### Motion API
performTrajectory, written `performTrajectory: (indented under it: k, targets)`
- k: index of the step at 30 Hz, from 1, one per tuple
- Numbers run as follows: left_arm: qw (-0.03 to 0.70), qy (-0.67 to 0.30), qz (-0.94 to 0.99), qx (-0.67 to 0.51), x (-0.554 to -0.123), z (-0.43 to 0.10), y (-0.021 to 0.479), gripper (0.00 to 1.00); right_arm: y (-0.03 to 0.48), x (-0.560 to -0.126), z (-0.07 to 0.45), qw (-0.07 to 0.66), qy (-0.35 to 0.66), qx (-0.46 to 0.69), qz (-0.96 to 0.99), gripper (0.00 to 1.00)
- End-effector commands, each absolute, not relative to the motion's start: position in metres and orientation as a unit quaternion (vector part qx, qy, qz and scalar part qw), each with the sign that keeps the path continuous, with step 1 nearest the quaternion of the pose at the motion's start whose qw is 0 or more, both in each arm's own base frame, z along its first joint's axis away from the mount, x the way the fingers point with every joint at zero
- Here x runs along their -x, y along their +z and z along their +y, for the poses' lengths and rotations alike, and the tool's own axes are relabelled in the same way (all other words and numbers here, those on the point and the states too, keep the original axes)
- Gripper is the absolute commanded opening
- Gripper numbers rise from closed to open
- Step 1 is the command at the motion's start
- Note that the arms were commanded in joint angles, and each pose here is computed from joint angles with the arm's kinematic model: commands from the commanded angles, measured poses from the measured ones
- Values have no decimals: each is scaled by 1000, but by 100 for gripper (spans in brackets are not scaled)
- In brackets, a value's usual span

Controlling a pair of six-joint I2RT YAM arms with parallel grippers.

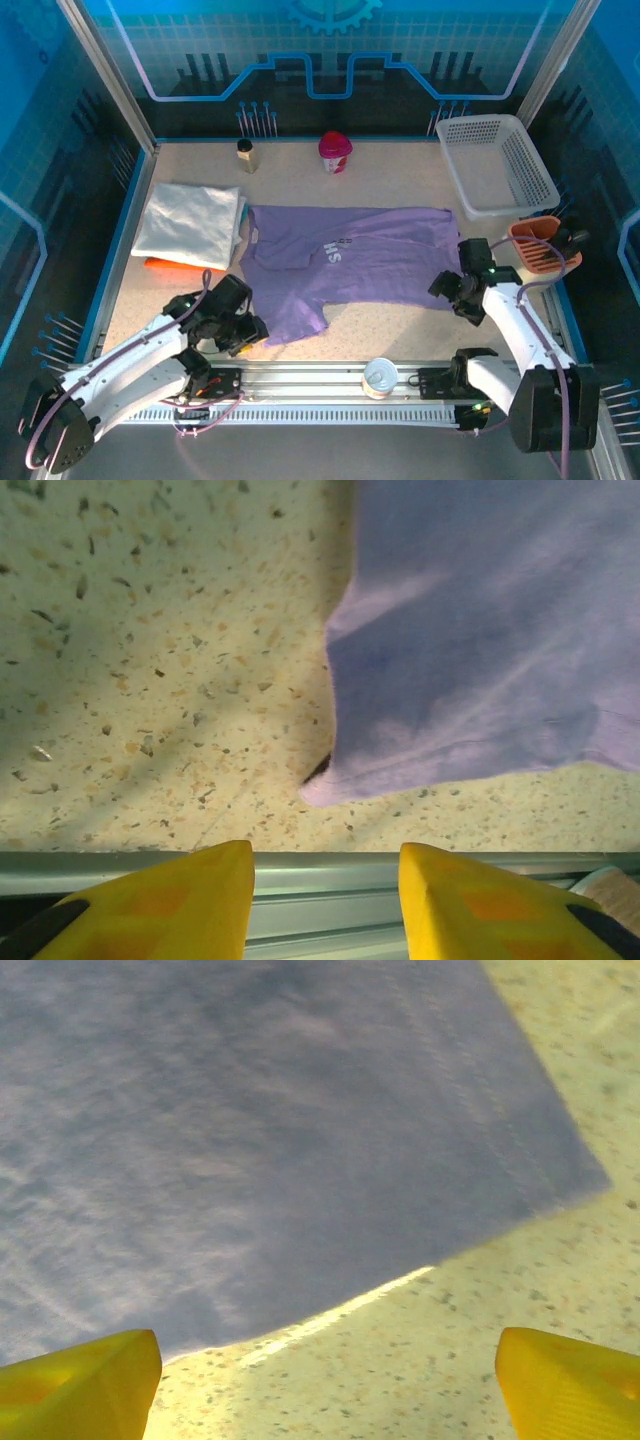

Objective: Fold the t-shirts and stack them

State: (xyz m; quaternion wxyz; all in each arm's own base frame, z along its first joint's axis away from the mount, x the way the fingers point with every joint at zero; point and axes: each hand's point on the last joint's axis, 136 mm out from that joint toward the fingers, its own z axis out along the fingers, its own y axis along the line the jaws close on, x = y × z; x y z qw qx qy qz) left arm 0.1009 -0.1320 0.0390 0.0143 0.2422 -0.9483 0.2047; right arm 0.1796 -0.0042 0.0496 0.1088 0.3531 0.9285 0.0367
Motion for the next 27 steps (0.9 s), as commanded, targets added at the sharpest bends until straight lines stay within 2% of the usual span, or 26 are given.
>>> performTrajectory:
  k: [1,11,27]
  targets:
    - [9,219,-936,-275,-111,-141,33,43,41,-165,-10,92,40,-392,915,86]
    - [17,210,-941,-265,-113,-153,17,38,25,-177,-21,90,49,-421,901,75]
    - [20,174,-948,-265,-112,-145,1,24,6,-186,-31,74,49,-439,894,68]
